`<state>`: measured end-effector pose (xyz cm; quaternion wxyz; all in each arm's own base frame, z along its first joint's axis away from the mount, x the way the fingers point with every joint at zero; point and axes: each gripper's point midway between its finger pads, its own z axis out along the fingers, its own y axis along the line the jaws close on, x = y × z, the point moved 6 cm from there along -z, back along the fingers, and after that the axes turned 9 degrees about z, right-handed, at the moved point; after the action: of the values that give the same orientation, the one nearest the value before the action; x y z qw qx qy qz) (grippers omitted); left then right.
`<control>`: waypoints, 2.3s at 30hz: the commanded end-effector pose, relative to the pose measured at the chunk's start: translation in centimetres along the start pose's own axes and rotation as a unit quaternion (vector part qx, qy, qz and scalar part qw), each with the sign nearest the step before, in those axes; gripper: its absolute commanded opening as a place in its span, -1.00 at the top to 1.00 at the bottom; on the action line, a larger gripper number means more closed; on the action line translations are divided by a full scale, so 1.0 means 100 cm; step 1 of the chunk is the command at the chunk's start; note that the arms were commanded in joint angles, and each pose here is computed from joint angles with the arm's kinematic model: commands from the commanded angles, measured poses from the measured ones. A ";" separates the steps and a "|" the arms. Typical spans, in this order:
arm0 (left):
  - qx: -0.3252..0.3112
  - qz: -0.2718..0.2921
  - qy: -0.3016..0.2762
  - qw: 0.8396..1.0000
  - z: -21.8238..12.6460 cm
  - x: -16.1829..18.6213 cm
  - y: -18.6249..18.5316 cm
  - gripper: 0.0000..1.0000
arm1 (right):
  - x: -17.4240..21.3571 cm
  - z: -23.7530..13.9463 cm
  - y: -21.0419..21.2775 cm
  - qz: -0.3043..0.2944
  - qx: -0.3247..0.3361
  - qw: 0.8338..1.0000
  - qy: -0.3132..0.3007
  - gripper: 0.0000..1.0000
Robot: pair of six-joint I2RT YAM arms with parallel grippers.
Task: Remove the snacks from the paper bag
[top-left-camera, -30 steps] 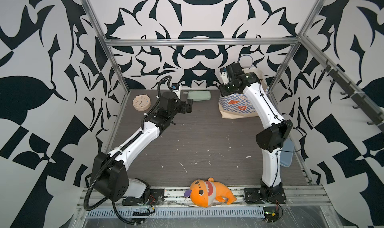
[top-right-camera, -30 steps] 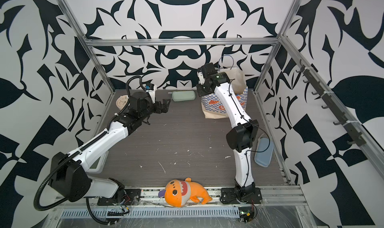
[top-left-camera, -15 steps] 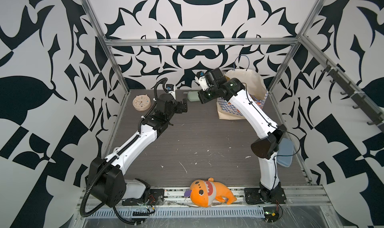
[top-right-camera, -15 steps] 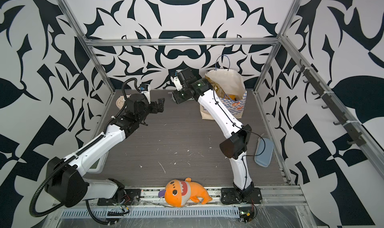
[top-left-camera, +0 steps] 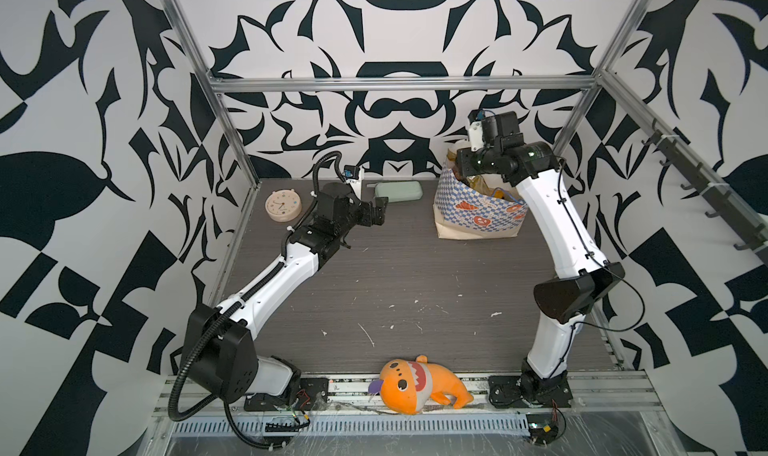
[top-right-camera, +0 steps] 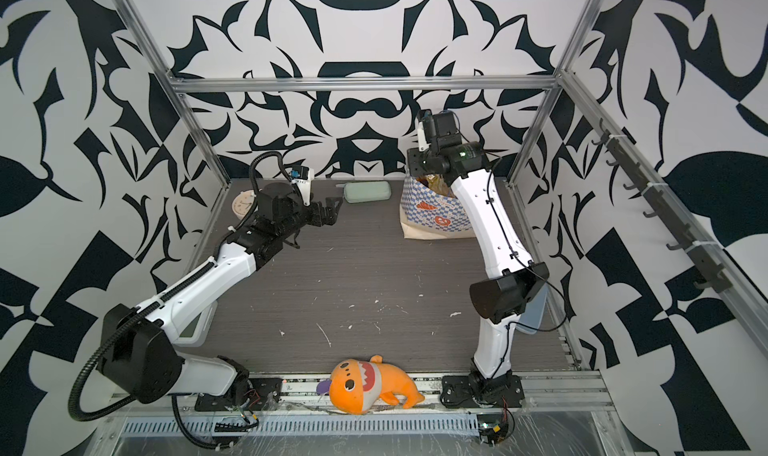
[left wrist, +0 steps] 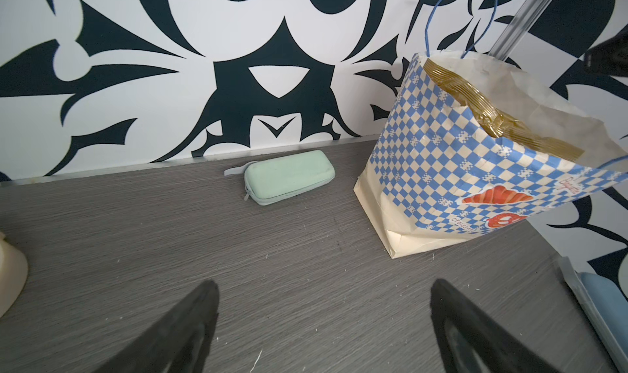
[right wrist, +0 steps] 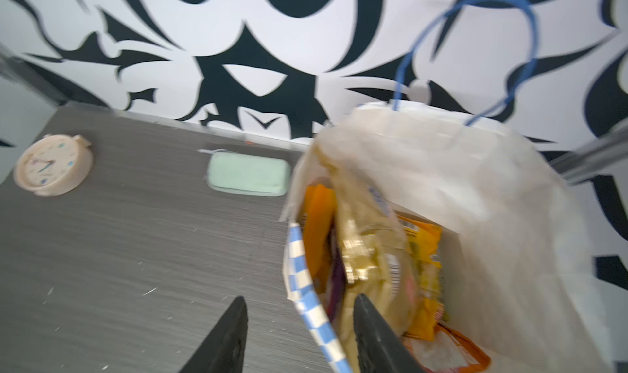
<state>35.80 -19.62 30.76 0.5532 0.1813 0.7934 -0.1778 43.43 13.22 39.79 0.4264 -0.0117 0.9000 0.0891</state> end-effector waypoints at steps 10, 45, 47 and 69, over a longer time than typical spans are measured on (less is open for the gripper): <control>0.004 -0.005 -0.004 1.000 0.002 -0.008 -0.001 -0.99 | 0.023 0.050 0.004 -0.021 -0.017 0.997 0.071 -0.12; -0.116 -0.013 -0.025 0.993 -0.024 0.008 0.026 -0.99 | 0.043 0.047 0.094 -0.080 -0.162 0.981 0.071 1.00; -0.122 -0.012 -0.022 0.992 -0.026 0.011 0.028 -0.99 | 0.044 0.041 0.108 -0.081 -0.182 0.978 0.069 1.00; -0.241 -0.035 -0.064 0.968 -0.067 0.003 0.060 -0.99 | 0.075 0.021 0.248 -0.056 -0.287 0.955 0.051 1.00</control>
<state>33.72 -12.77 31.30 0.6082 0.0436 0.7921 -0.0275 38.50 36.04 30.37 0.2896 -0.1911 0.9078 0.2355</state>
